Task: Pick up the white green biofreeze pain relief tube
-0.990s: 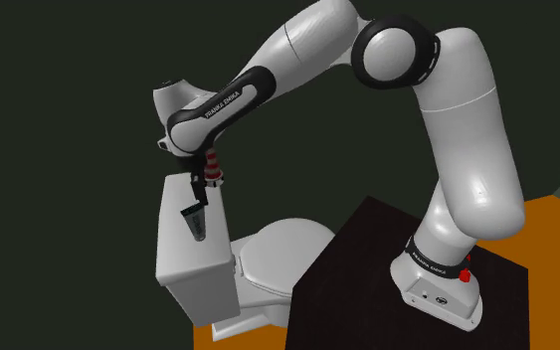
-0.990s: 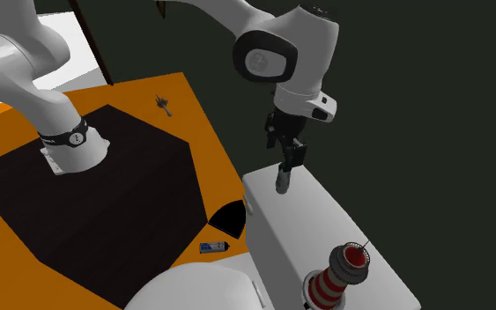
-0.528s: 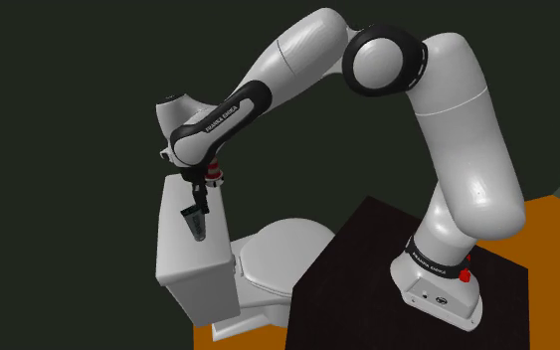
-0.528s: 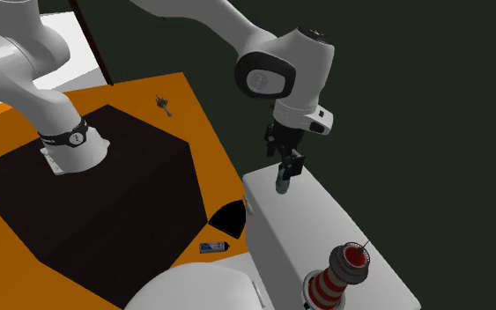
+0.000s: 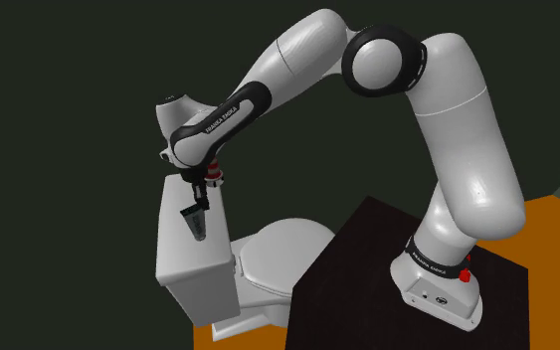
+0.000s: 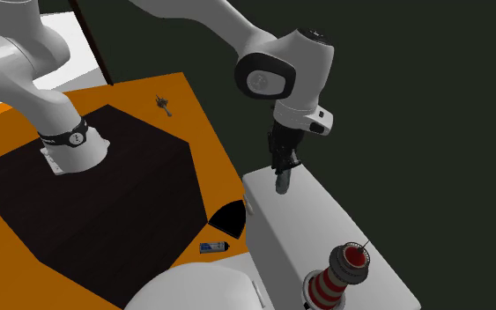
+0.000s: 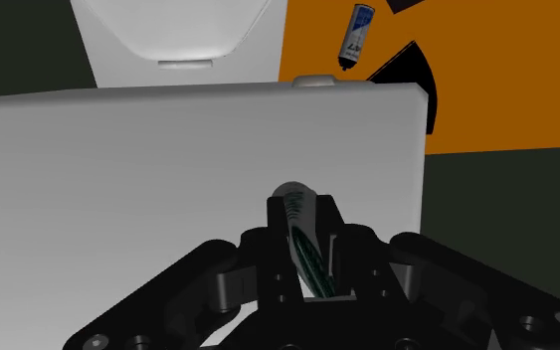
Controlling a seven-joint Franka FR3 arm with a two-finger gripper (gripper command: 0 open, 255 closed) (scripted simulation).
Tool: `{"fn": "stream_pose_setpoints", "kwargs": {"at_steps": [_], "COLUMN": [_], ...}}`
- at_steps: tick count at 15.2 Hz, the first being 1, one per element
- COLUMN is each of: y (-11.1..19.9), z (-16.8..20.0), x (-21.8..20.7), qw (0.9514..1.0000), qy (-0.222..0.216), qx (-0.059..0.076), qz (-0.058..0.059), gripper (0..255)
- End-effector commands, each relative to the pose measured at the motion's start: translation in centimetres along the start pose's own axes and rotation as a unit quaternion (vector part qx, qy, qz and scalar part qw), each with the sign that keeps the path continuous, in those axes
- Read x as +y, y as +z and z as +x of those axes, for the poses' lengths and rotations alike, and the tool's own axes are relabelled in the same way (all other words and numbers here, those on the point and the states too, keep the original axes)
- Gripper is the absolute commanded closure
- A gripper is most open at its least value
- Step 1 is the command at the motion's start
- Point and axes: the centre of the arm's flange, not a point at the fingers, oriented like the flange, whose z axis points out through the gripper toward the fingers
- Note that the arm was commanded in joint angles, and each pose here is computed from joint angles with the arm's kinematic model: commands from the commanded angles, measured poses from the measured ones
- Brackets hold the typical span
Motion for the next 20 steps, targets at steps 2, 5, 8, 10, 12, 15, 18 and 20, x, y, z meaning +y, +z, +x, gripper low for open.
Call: {"fn": "stream_pose_setpoints", "kwargs": {"at_steps": [2,5,8,10,12,15,18,20], "y": [0.1,-1.0,-2.6,-3.6,-4.7,-6.3,-7.8,-7.9], "z": [0.0,-0.1,-0.3,-0.4,-0.5,-0.6,-0.8,-0.8], "x": [0.0,0.0,-0.1,-0.1,-0.1,-0.2,-0.3,-0.3], "qw": [1.0000,1.0000,1.0000,1.0000,1.0000,1.0000,1.0000,1.0000], "qy": [0.000,0.000,0.000,0.000,0.000,0.000,0.000,0.000], "qx": [0.000,0.000,0.000,0.000,0.000,0.000,0.000,0.000], "qz": [0.001,0.001,0.001,0.001,0.001,0.001,0.001,0.001], "gripper": [255,255,255,255,255,255,255,255]}}
